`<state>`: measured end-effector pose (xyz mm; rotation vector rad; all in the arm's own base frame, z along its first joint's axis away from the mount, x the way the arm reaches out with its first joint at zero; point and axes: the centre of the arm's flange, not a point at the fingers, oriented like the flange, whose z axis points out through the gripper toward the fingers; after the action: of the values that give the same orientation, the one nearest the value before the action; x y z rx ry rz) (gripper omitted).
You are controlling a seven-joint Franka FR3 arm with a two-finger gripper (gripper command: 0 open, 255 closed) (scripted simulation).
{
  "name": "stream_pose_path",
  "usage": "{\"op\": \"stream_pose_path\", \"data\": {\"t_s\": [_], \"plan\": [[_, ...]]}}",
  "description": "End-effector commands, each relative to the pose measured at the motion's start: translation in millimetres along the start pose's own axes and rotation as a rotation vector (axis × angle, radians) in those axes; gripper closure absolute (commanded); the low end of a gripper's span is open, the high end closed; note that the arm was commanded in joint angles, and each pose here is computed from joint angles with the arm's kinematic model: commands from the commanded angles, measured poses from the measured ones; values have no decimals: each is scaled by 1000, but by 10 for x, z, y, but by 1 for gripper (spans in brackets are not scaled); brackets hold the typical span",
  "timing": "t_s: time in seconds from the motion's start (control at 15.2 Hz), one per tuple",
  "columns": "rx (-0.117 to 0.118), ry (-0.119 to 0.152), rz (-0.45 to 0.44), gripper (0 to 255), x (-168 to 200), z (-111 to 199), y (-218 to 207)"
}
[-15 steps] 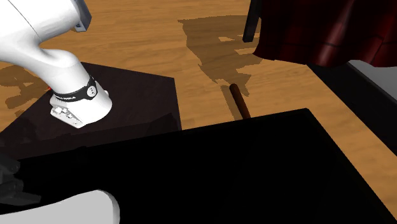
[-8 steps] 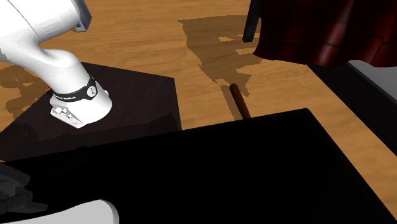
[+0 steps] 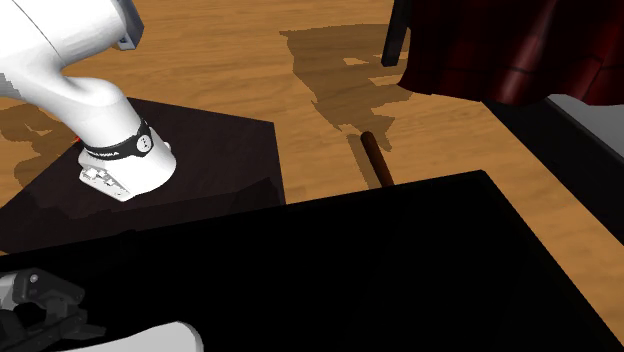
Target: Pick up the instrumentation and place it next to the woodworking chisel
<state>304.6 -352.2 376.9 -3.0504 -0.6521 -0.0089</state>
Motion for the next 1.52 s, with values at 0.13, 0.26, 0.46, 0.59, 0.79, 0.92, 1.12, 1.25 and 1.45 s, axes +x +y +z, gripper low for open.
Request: {"op": "stream_pose_path", "data": {"t_s": [0.13, 0.26, 0.46, 0.59, 0.79, 0.92, 1.12, 1.25, 1.45], "plan": [[-1, 0, 0, 255, -5, 214, 8], [-1, 0, 0, 255, -6, 335, 10], [-1, 0, 0, 255, -6, 335, 10], [-1, 0, 0, 255, -6, 335, 10], [-1, 0, 0, 255, -6, 335, 10], [-1, 0, 0, 0, -6, 334, 11], [-1, 0, 0, 0, -6, 335, 11], [-1, 0, 0, 0, -6, 203, 10], [-1, 0, 0, 0, -6, -165, 10]]}}
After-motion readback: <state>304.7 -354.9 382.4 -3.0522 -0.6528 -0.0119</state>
